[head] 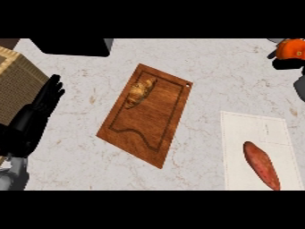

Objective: Pick the squash from the placemat and place it in the tiered shelf

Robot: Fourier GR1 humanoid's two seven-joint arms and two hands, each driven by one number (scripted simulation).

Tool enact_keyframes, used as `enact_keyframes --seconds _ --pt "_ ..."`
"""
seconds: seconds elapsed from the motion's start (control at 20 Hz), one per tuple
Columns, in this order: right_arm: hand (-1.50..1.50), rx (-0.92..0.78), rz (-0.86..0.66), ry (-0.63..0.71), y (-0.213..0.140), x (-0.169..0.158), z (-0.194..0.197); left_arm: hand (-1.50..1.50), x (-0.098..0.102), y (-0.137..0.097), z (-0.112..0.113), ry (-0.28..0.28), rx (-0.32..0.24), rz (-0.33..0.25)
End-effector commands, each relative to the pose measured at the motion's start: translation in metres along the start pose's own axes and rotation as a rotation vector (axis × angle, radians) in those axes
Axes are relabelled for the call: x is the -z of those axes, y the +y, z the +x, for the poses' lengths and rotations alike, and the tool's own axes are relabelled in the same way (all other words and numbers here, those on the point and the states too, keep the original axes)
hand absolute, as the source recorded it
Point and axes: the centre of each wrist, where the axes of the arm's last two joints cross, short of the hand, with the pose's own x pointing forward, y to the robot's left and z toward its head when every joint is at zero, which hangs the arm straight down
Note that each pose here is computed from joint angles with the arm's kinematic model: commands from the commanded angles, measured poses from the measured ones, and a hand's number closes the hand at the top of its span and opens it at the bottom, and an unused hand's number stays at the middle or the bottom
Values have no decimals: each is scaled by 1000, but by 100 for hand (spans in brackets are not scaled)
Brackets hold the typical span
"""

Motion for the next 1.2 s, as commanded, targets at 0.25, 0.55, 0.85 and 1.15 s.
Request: enact_keyframes --seconds 0.25,0.55,0.85,1.15 --pt "150 111 -408 259 -66 22 80 0 9 -24 9 -42 1 -84" --pt "150 108 -550 307 -101 16 132 0 17 -26 19 -59 4 -85" --pt "150 539 -644 152 -140 -5 188 0 11 -27 8 -38 -7 -86" --pt "150 635 -724 156 -137 4 174 0 11 -22 16 -52 -14 -66"
